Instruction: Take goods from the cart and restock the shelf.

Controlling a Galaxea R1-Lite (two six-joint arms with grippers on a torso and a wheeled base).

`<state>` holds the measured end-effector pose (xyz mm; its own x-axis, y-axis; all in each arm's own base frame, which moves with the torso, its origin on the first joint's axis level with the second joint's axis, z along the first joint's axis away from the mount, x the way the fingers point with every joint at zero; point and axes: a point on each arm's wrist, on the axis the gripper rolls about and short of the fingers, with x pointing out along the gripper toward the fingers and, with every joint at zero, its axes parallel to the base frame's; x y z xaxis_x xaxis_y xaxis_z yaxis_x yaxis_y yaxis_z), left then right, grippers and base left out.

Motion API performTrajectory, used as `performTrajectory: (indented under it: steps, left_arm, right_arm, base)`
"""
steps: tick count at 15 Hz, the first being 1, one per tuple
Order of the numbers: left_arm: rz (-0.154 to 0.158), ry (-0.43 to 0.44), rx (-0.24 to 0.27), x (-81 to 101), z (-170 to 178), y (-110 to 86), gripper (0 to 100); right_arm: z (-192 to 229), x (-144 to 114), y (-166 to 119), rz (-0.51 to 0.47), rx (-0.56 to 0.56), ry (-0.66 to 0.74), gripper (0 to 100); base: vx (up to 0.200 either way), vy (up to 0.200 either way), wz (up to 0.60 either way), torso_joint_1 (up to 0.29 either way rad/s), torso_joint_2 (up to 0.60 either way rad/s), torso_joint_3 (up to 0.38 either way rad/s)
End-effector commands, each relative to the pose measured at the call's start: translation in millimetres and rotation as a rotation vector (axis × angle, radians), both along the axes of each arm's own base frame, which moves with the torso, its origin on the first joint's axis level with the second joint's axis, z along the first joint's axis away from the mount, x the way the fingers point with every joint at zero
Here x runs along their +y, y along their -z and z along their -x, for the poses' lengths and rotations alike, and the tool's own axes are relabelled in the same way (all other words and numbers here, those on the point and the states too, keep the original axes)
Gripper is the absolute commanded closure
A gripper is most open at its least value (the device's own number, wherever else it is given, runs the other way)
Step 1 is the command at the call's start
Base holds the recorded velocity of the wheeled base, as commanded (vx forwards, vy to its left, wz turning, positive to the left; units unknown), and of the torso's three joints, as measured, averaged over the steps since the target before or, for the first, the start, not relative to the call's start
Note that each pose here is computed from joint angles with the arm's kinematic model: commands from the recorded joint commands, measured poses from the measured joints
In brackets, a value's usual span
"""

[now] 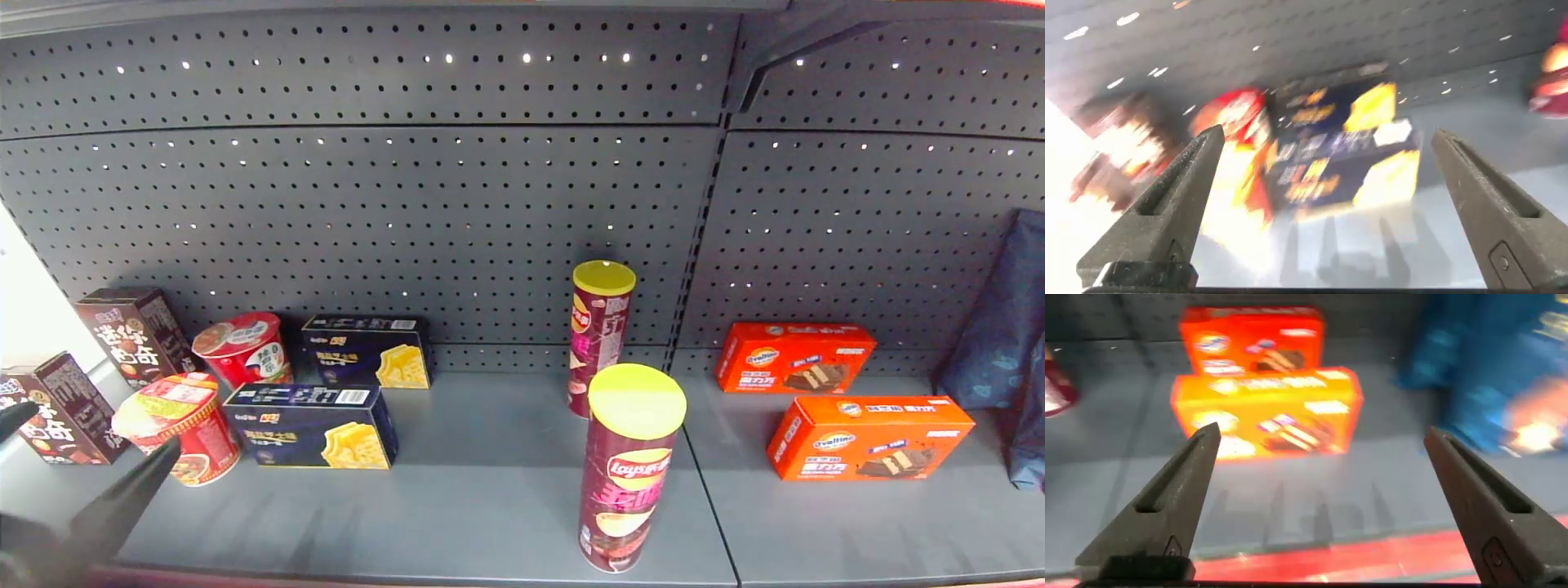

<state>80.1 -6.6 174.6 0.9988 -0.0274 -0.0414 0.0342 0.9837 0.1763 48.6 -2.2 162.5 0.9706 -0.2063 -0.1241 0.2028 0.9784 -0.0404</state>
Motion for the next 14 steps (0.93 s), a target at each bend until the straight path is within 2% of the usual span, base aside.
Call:
performTrajectory:
  steps: [1,2,3,4,5,6,7,9,12,14]
  left_arm:
    - [-0.005,-0.087,-0.05,9.0,73,48.1,0]
    - [-0.012,-0.087,-0.053,9.8,86,58.2,0]
    - [-0.025,-0.093,-0.061,10.8,102,76.9,0]
    - [-0.025,-0.116,-0.054,10.8,102,76.4,0]
    - [-0.025,-0.136,-0.092,10.1,104,72.0,0]
    - [-0.026,-0.139,-0.088,10.0,103,76.2,0]
    - [-0.016,-0.15,-0.083,9.7,102,93.5,0]
    - [0.097,-0.145,-0.105,9.6,103,93.0,0]
    - [0.14,-0.141,-0.107,9.5,103,93.0,0]
    - [0.131,-0.138,-0.108,9.4,103,92.8,0]
  right_arm:
    - [48,-5,19,0.001,-0.07,0.181,0]
    - [58,-4,28,0.001,-0.074,0.21,0]
    - [69,-2,44,0.0,-0.092,0.198,0]
    - [74,-2,57,-0.003,-0.108,0.172,0]
    - [71,-2,63,-0.016,-0.11,0.151,0]
    - [70,-1,62,-0.024,-0.144,0.098,0]
    - [64,2,75,-0.01,-0.132,-0.037,0]
    - [64,2,77,0.002,-0.109,-0.041,0]
    - [64,2,78,-0.006,-0.108,-0.034,0]
    - [65,1,78,0.007,-0.106,0.023,0]
  base:
    - [0.0,0.0,0.0,0.0,0.0,0.0]
    - [0.0,0.0,0.0,0.0,0.0,0.0]
    - [0.0,0.0,0.0,0.0,0.0,0.0]
    - [0.0,0.0,0.0,0.0,0.0,0.0]
    - [0.0,0.0,0.0,0.0,0.0,0.0]
    - [0.0,0.0,0.0,0.0,0.0,0.0]
    - [0.0,0.0,0.0,0.0,0.0,0.0]
    - [0.0,0.0,0.0,0.0,0.0,0.0]
    - [0.0,0.0,0.0,0.0,0.0,0.0]
    - [0.0,0.0,0.0,0.0,0.0,0.0]
